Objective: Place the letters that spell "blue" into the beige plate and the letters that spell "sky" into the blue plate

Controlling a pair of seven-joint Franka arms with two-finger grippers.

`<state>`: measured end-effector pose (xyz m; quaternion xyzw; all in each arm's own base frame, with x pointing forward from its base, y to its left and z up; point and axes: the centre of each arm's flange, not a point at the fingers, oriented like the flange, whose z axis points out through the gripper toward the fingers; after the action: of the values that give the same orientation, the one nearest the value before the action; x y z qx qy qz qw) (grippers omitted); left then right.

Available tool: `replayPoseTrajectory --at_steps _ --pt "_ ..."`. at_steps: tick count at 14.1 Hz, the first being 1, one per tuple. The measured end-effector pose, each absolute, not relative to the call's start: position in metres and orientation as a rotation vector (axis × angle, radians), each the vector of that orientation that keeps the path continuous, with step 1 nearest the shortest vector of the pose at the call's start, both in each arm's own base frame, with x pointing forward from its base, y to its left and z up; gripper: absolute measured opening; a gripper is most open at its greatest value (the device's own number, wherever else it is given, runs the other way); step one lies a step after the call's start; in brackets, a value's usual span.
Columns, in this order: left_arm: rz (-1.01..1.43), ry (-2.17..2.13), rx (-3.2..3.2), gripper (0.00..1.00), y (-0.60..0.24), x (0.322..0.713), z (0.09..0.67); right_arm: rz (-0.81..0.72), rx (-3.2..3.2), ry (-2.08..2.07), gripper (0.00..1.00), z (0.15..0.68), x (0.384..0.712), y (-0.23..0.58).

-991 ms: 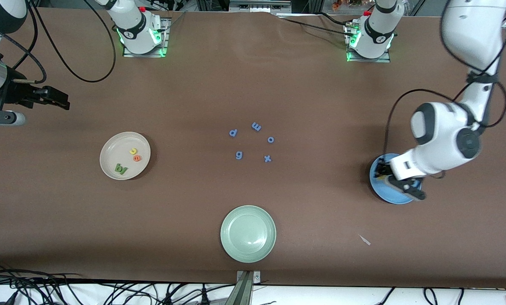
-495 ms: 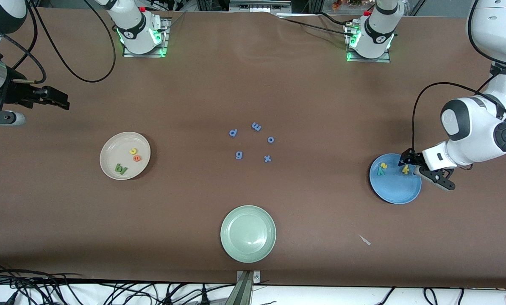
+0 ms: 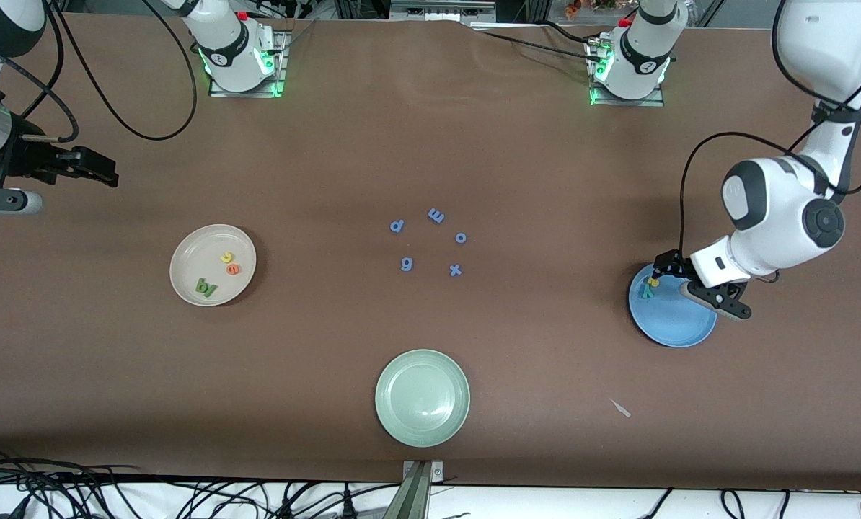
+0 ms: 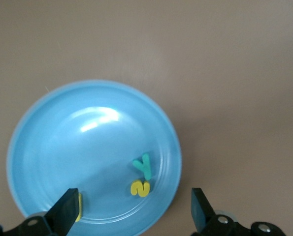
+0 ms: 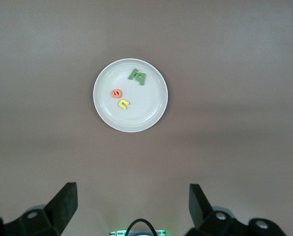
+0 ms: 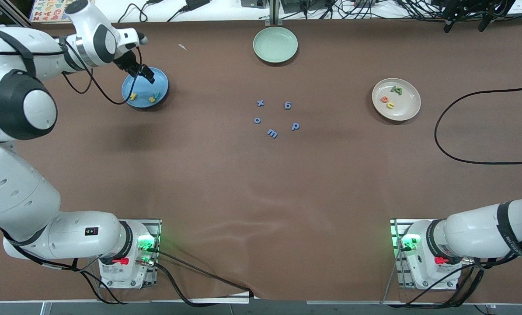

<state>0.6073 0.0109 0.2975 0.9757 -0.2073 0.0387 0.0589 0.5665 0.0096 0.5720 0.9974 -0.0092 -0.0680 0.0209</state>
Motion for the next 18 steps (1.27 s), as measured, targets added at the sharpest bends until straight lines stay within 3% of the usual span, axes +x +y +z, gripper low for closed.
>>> replayPoseTrajectory --at_steps 4,7,10,13,18 --pt "0.23 -0.657 2.998 1.0 0.011 0.565 0.448 -0.21 3.098 -0.029 1.0 0.572 0.567 0.01" --pt "0.143 -0.515 3.1 1.0 0.01 0.512 0.536 -0.21 3.106 -0.03 1.0 0.573 0.567 0.011" --pt "0.028 -0.363 3.16 1.0 0.004 0.484 0.598 -0.21 3.107 -0.03 1.0 0.573 0.567 0.011" --pt "-0.04 -0.097 3.176 1.0 0.0 0.486 0.63 -0.21 3.107 -0.03 1.0 0.573 0.567 0.011" --pt "-0.107 0.05 3.13 1.0 -0.009 0.53 0.606 -0.21 3.107 -0.03 1.0 0.573 0.567 0.011"
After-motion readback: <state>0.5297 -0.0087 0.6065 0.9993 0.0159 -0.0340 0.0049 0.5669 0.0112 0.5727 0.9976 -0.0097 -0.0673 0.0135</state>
